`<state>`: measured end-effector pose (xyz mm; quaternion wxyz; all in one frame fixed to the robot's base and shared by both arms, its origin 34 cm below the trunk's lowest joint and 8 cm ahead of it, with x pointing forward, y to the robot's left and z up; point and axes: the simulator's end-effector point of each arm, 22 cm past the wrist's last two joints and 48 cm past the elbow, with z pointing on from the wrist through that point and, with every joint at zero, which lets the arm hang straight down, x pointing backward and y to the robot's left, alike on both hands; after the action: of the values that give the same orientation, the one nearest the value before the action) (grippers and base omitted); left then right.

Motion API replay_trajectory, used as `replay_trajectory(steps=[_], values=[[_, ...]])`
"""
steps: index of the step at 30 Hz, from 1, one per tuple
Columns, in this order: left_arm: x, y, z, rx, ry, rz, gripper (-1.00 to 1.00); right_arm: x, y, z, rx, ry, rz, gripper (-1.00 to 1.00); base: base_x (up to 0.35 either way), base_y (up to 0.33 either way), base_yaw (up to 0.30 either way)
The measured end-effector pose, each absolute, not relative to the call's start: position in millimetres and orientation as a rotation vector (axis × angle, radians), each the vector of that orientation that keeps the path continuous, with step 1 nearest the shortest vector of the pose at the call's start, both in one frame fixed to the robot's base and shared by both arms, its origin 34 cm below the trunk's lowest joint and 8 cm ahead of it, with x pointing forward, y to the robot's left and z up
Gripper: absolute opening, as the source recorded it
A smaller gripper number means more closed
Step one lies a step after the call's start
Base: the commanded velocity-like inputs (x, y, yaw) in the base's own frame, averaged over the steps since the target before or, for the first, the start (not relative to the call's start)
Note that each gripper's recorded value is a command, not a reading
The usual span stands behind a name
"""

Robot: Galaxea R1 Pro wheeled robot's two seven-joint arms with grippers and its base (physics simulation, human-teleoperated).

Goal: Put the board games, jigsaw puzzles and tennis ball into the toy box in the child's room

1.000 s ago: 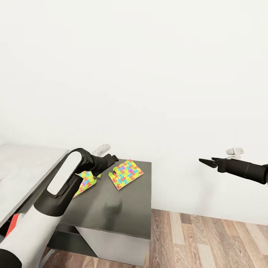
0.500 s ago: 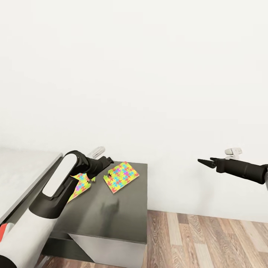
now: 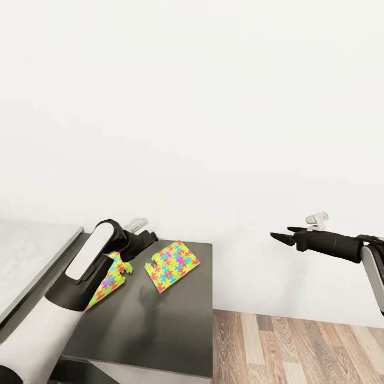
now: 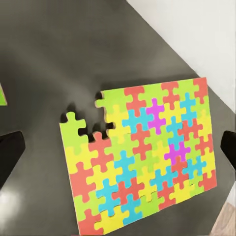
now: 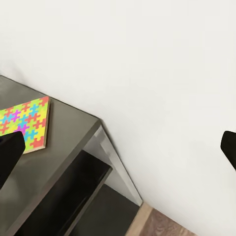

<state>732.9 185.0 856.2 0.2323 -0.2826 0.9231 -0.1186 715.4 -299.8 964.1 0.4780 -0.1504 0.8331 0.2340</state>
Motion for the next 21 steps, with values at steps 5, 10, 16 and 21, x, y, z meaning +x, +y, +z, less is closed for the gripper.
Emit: replay_trajectory(steps=[5, 10, 16, 21], values=[[741, 188, 855, -0.695, 2.528, -0.289, 1.0, 715, -301, 964, -0.365, 2.034, 0.571, 1.0, 0.002, 0.0, 0.0], [747, 177, 856, -0.647, 2.518, -0.357, 1.0, 716, -302, 965, -0.362, 2.032, 0.57, 1.0, 0.0, 0.0, 0.0], [751, 168, 838, -0.629, 2.535, -0.447, 1.0, 717, -303, 965, -0.363, 2.025, 0.561, 1.0, 0.0, 0.0, -0.049], [751, 168, 834, -0.631, 2.54, -0.455, 1.0, 717, -303, 965, -0.363, 2.025, 0.56, 1.0, 0.018, 0.0, -0.012]])
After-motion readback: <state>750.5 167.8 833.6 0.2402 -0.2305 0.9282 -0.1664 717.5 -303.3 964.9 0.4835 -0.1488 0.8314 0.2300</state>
